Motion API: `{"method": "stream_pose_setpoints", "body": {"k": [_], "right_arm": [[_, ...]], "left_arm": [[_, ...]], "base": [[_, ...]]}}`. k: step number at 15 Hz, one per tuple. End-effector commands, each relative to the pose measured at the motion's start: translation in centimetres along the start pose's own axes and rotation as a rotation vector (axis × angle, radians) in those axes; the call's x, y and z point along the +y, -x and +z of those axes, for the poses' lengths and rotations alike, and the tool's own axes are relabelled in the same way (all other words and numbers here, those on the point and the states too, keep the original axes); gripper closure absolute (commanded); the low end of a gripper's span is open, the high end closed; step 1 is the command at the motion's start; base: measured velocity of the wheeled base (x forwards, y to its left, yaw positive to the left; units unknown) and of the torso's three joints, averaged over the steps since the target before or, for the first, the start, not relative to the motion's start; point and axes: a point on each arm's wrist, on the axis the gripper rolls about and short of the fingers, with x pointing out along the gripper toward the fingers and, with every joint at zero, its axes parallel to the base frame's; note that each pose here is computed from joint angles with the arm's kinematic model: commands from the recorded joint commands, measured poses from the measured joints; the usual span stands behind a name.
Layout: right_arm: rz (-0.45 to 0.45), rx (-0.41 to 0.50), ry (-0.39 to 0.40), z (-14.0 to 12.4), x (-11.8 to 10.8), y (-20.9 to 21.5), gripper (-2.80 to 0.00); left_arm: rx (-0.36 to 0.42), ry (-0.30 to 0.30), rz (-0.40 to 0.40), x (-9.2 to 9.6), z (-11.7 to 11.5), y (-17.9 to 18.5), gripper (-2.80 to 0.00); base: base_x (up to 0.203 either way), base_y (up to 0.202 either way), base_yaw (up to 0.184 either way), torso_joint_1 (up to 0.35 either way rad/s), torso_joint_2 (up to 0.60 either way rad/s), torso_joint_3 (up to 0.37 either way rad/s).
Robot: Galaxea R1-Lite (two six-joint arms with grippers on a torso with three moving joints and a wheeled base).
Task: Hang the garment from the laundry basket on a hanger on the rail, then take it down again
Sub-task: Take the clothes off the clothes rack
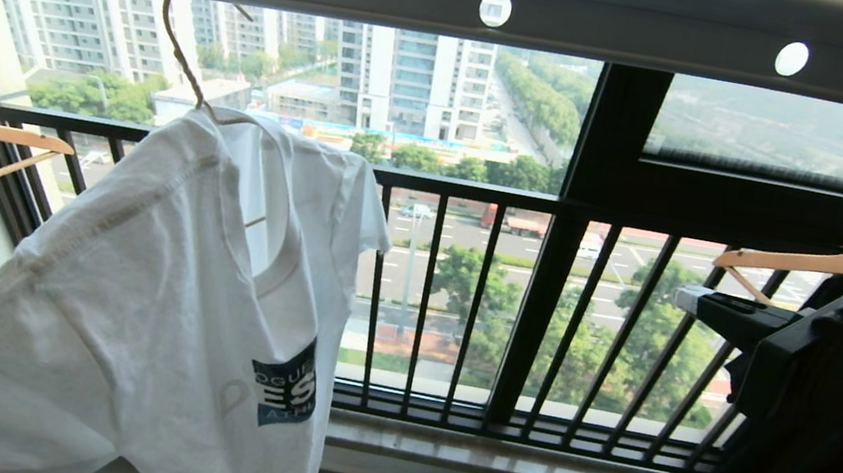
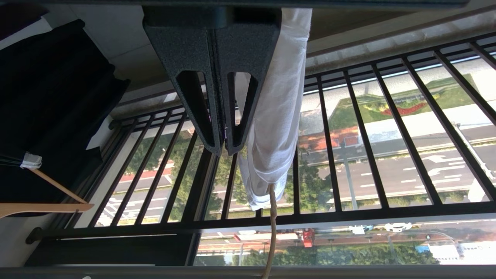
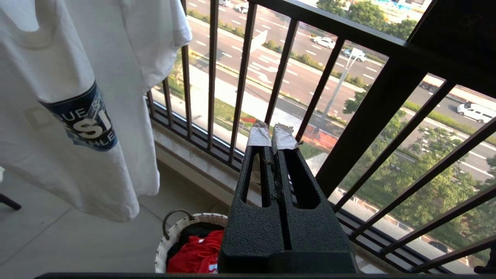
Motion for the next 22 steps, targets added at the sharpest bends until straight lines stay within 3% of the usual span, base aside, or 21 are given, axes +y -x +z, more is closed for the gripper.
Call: {"method": "stream_pose_setpoints", "body": {"k": [1,6,14,22], "right_arm": [[0.014,-0.01,0.0,0.2,0.3,0.1,0.0],[0.029,-0.006,0.001,0.1,0.5,-0.1,0.0],[0.027,0.009,-0.025,0.1,0.5,-1.0,0.0],[0.038,0.036,-0.076,0.1,0.7,-2.3,0.0]], "left_arm": [[0.007,0.003,0.0,0.0,-0.1,-0.1,0.0],[0.016,0.005,-0.005,0.1,-0.2,-0.4,0.0],[0.156,0.043,-0.003,0.3,-0.6,-1.3,0.0],[0.549,0.13,0.077,-1.1,-0.9,5.2,0.0]], "base": [[0.0,0.0,0.0,0.0,0.0,0.0],[0.0,0.0,0.0,0.0,0.0,0.0],[0.0,0.0,0.0,0.0,0.0,0.0],[0.0,0.0,0.0,0.0,0.0,0.0]]}}
